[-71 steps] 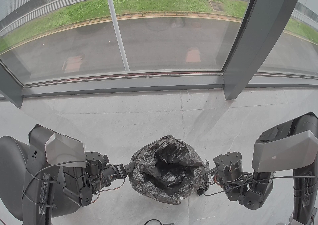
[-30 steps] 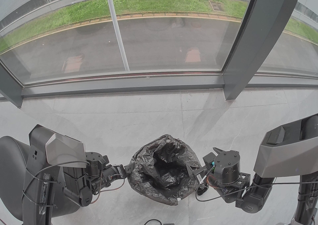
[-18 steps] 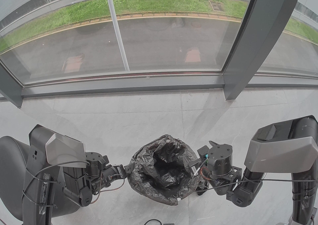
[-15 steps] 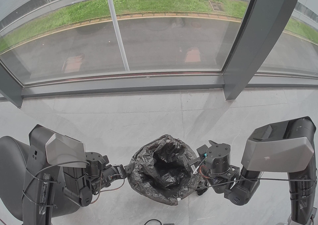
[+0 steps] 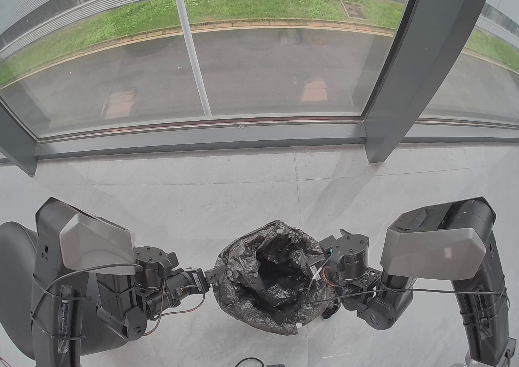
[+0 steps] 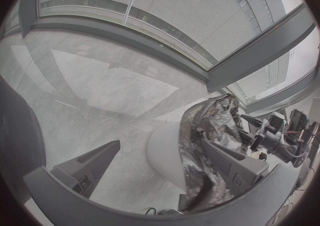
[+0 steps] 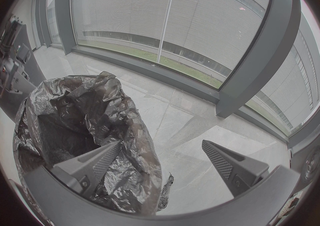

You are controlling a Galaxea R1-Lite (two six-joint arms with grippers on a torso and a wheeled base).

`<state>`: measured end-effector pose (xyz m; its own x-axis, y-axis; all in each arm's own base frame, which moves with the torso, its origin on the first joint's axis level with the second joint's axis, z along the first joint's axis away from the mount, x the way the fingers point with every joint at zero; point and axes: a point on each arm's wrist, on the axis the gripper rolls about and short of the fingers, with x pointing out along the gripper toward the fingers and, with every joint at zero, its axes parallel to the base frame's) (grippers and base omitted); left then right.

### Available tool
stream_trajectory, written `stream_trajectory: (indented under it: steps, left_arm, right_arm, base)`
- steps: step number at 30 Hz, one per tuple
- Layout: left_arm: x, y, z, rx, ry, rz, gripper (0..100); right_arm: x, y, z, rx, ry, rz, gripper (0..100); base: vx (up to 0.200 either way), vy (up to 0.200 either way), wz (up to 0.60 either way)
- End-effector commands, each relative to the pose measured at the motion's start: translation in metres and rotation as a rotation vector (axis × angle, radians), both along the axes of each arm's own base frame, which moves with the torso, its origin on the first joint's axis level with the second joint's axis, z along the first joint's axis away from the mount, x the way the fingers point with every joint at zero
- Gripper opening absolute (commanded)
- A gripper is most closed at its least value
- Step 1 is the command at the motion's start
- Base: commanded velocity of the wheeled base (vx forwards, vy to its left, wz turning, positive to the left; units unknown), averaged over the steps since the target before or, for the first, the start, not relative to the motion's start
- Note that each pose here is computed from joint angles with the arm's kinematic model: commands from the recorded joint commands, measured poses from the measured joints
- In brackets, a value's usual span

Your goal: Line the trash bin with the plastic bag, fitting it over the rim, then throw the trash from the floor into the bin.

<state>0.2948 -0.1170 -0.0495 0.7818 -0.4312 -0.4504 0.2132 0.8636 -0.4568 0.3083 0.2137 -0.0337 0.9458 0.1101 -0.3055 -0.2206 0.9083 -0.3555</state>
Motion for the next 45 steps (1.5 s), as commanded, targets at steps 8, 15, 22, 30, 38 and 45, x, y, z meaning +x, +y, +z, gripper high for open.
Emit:
stream_trajectory:
  steps: [8, 15, 22, 30, 38, 45]
  left_arm:
    - [-0.022, 0.001, 0.05, -0.033, -0.081, -0.024, 100]
    - [-0.039, -0.011, 0.056, 0.024, -0.103, -0.096, 100]
    - [-0.05, -0.028, 0.064, 0.215, -0.221, -0.091, 100]
    - [-0.051, -0.034, 0.056, 0.425, -0.302, -0.154, 100]
    - [-0.036, -0.053, 0.048, 0.422, -0.338, -0.121, 100]
    - [-0.02, -0.064, 0.036, 0.426, -0.349, -0.12, 100]
  right_arm:
    - [0.005, 0.002, 0.002, 0.057, -0.013, -0.009, 100]
    - [0.005, 0.005, 0.001, 0.125, -0.037, -0.017, 100]
    - [0.002, 0.008, 0.002, 0.132, -0.044, -0.005, 100]
    - [0.002, 0.008, 0.009, 0.146, -0.059, -0.006, 100]
    - [0.002, 0.008, 0.009, 0.158, -0.072, 0.004, 100]
    - [0.003, 0.008, 0.01, 0.163, -0.074, 0.005, 100]
  base:
    - [0.0, 0.0, 0.0]
    - [0.0, 0.0, 0.0]
    - [0.0, 0.0, 0.0]
    - [0.0, 0.0, 0.0]
    - [0.0, 0.0, 0.0]
    - [0.0, 0.0, 0.0]
